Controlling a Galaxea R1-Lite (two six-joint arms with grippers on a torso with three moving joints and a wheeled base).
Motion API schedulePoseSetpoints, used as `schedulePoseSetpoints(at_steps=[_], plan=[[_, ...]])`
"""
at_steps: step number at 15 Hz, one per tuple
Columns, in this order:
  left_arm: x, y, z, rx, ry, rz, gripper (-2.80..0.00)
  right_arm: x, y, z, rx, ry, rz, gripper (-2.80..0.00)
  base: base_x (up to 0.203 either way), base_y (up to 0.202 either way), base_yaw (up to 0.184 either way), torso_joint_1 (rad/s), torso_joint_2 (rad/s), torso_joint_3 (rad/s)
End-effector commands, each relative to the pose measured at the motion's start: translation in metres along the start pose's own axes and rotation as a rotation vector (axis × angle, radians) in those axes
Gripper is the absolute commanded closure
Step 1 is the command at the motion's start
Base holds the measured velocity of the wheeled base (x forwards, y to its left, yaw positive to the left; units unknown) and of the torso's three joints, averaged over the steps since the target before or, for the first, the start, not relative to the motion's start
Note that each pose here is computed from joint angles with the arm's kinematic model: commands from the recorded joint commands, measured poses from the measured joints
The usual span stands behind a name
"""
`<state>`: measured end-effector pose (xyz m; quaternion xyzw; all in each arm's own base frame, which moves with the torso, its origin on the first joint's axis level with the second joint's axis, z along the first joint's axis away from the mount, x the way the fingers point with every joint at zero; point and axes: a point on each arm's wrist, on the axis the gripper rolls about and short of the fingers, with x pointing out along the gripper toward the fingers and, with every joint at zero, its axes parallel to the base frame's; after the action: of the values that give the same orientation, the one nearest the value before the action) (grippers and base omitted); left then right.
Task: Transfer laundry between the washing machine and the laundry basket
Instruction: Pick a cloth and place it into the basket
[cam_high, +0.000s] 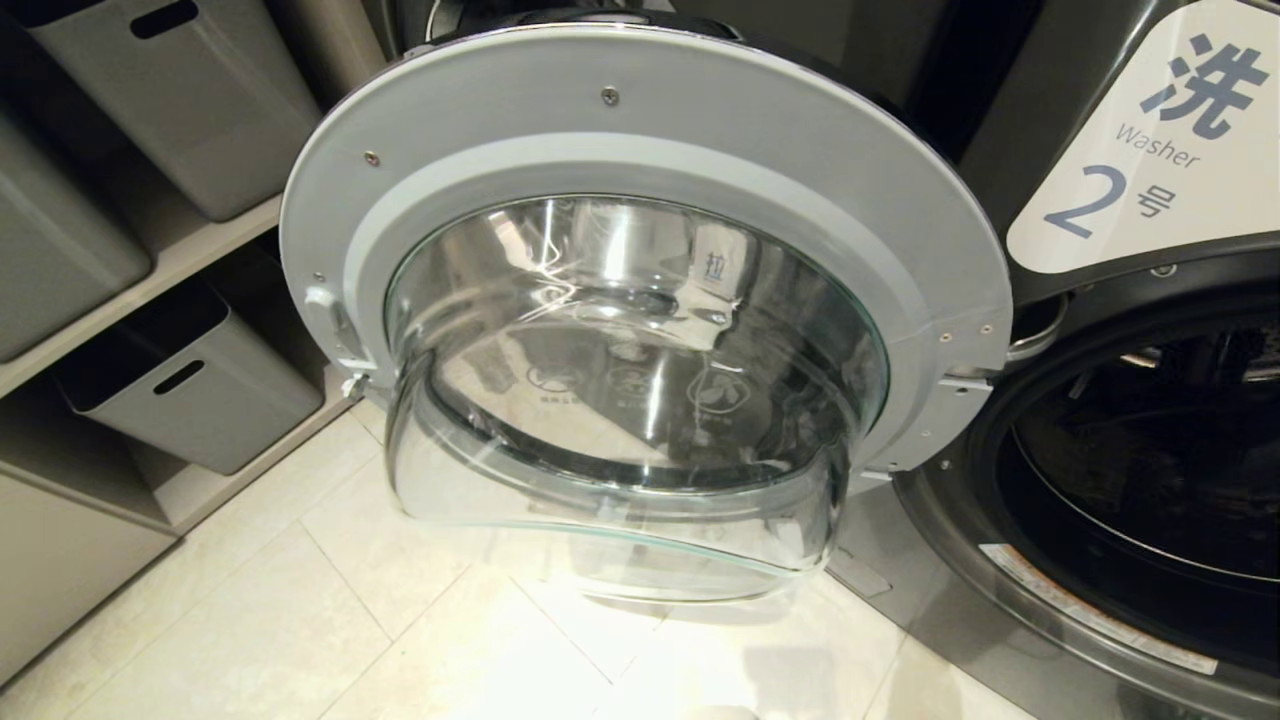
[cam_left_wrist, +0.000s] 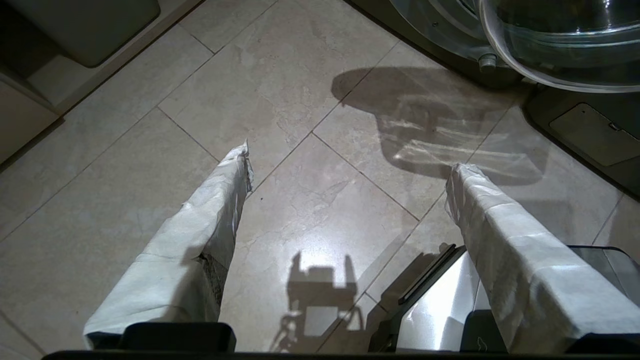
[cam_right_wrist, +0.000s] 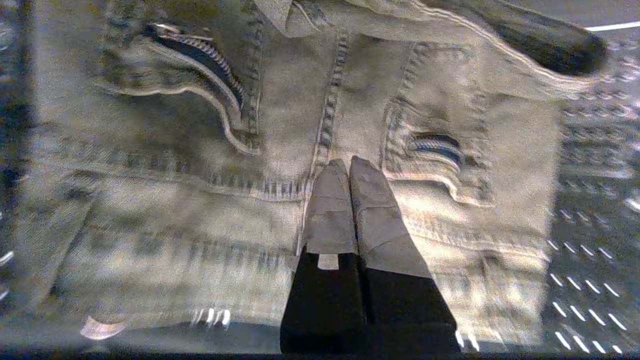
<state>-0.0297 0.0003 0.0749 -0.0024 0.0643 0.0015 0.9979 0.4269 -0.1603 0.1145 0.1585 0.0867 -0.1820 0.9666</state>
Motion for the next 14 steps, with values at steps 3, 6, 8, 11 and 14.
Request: schedulePoseSetpoints(at_steps=[3, 6, 8, 11, 14], plan=[[0.000, 0.000, 0.000, -0.001, -0.001, 0.001, -2.80, -0.039, 0.005, 0.009, 0.004, 0.019, 0.001, 0.00, 0.000, 0.000, 0.000, 0.000, 0.00, 0.000], [0.000, 0.000, 0.000, -0.001, 0.000, 0.001, -2.80, -0.038, 0.007, 0.009, 0.013, 0.010, -0.019, 0.00, 0.000, 0.000, 0.000, 0.000, 0.00, 0.000], [0.000, 0.000, 0.000, -0.001, -0.001, 0.001, -2.80, -0.039, 0.009, 0.015, 0.010, -0.020, -0.009, 0.00, 0.000, 0.000, 0.000, 0.000, 0.00, 0.000], [0.000, 0.000, 0.000, -0.001, -0.001, 0.001, -2.80, -0.018, 0.012, -0.003, 0.001, 0.011, 0.000, 0.00, 0.000, 0.000, 0.000, 0.000, 0.00, 0.000], [0.000, 0.000, 0.000, -0.001, 0.000, 0.001, -2.80, 0.012, 0.018, -0.023, -0.009, 0.008, 0.014, -2.80, 0.000, 0.000, 0.000, 0.000, 0.00, 0.000]])
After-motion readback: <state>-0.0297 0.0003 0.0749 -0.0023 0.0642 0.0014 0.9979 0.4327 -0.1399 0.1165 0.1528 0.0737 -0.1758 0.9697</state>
